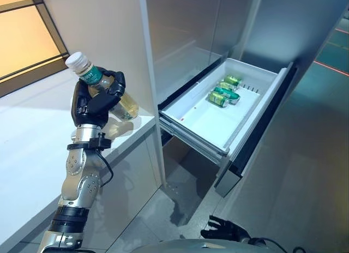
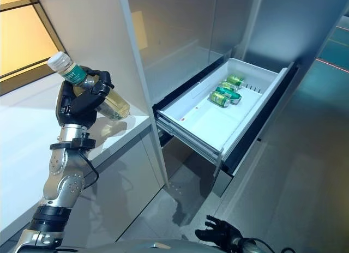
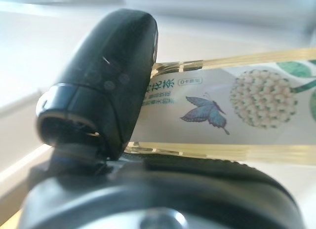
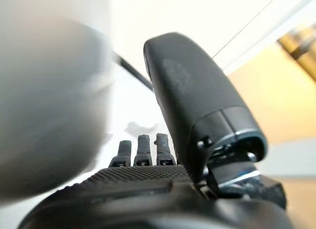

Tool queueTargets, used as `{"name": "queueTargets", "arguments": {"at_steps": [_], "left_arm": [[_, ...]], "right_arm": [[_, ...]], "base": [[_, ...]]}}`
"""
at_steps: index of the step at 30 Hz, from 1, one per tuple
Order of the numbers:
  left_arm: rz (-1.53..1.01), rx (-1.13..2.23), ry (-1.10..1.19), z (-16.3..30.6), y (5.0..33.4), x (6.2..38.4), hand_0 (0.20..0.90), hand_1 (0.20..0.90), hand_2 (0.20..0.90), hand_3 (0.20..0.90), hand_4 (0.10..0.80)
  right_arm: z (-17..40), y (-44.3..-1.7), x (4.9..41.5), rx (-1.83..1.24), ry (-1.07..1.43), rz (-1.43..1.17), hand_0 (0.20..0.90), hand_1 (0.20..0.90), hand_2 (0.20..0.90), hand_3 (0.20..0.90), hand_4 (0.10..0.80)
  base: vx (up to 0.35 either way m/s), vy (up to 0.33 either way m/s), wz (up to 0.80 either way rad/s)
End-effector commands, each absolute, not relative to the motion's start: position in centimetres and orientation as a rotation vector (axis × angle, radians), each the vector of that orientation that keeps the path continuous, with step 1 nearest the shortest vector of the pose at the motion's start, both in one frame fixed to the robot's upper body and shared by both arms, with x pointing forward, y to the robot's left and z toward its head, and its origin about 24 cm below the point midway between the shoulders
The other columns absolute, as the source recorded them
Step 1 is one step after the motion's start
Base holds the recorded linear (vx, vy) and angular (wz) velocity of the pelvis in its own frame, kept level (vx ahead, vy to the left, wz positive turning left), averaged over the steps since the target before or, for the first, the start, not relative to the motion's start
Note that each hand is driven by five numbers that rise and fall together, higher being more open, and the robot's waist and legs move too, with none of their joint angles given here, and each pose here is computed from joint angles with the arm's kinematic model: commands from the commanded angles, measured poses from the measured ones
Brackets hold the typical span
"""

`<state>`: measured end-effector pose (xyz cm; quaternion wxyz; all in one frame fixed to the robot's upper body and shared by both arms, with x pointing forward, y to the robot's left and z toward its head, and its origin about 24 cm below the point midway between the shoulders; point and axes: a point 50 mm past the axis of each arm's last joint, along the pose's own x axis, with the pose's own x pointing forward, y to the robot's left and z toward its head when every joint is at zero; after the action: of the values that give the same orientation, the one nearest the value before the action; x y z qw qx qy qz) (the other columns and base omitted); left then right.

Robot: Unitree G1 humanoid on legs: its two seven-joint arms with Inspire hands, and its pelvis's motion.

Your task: Put drinks into fridge and close the fridge

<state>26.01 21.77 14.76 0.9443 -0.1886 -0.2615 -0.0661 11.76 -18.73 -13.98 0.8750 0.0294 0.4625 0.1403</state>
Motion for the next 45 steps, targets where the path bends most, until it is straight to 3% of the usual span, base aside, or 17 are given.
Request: {"name": "queueTargets", "arguments": {"at_steps": [1, 9, 20, 37, 45], "left_arm": [[-0.405, -0.364, -0.972, 22.7, 19.1, 24.7, 0.300, 0.300, 0.300, 0.200, 0.100], [-0.509, -0.318, -0.863, 19.6, 17.5, 24.4, 0.300, 0.300, 0.300, 0.200, 0.100], [-0.601, -0.300, -0.693, 16.3, 16.0, 24.7, 0.300, 0.300, 0.300, 0.200, 0.100], [-0.764, -0.242, -0.615, 15.6, 11.8, 25.0, 0.300, 0.300, 0.300, 0.200, 0.100], [-0.735, -0.196, -0.712, 16.5, 11.7, 24.9, 0.300, 0.300, 0.300, 0.200, 0.100]], "right_arm": [[-9.3, -15.5, 18.1, -0.048, 0.598, 0.417, 0.900, 0.900, 0.900, 0.900, 0.800], [-1.8, -12.7, 21.2, 0.004, 0.251, 0.637, 0.900, 0.900, 0.900, 0.900, 0.800], [11.7, -13.8, 24.3, 0.002, -0.331, 0.685, 0.900, 0.900, 0.900, 0.900, 0.800], [12.5, -12.1, 24.6, 0.179, -0.252, 0.790, 0.900, 0.900, 0.900, 0.900, 0.800], [11.6, -11.9, 24.6, 0.142, -0.168, 0.847, 0.900, 0.900, 0.900, 0.900, 0.800]], "base": [[-0.039, -0.016, -0.04], [-0.021, -0.003, -0.09], [-0.008, 0.019, -0.07], [-0.002, 0.005, -0.05], [0.000, 0.000, 0.00]]}}
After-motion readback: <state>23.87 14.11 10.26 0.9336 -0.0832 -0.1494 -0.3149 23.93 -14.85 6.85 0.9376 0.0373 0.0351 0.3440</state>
